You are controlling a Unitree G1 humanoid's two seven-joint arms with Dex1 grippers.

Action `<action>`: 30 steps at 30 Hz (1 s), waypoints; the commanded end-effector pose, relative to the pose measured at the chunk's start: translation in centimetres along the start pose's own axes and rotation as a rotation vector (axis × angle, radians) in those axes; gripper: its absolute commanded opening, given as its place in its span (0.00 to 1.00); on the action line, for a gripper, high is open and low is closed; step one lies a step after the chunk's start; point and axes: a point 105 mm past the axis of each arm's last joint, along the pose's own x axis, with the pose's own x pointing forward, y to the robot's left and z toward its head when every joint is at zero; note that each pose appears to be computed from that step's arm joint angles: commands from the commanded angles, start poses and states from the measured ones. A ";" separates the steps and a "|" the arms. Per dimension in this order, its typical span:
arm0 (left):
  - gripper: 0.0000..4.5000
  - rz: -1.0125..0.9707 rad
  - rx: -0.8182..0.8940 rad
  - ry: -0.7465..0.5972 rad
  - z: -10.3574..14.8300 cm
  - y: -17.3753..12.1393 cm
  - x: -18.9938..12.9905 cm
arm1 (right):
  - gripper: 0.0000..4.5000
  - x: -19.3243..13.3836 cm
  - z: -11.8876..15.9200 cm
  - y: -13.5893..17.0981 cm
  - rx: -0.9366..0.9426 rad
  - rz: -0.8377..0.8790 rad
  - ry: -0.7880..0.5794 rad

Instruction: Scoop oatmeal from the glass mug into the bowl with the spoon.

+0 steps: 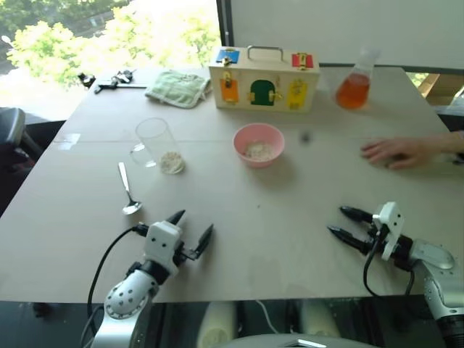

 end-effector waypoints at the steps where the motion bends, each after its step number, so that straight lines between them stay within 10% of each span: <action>1: 0.94 0.002 -0.006 0.058 -1.5 0.1 -0.6 | 0.74 0.3 0.0 0.1 -0.004 0.012 -0.006; 30: 0.94 0.082 -0.043 0.012 -1.2 1.5 -1.8 | 0.74 0.9 0.3 0.4 -0.017 0.052 -0.021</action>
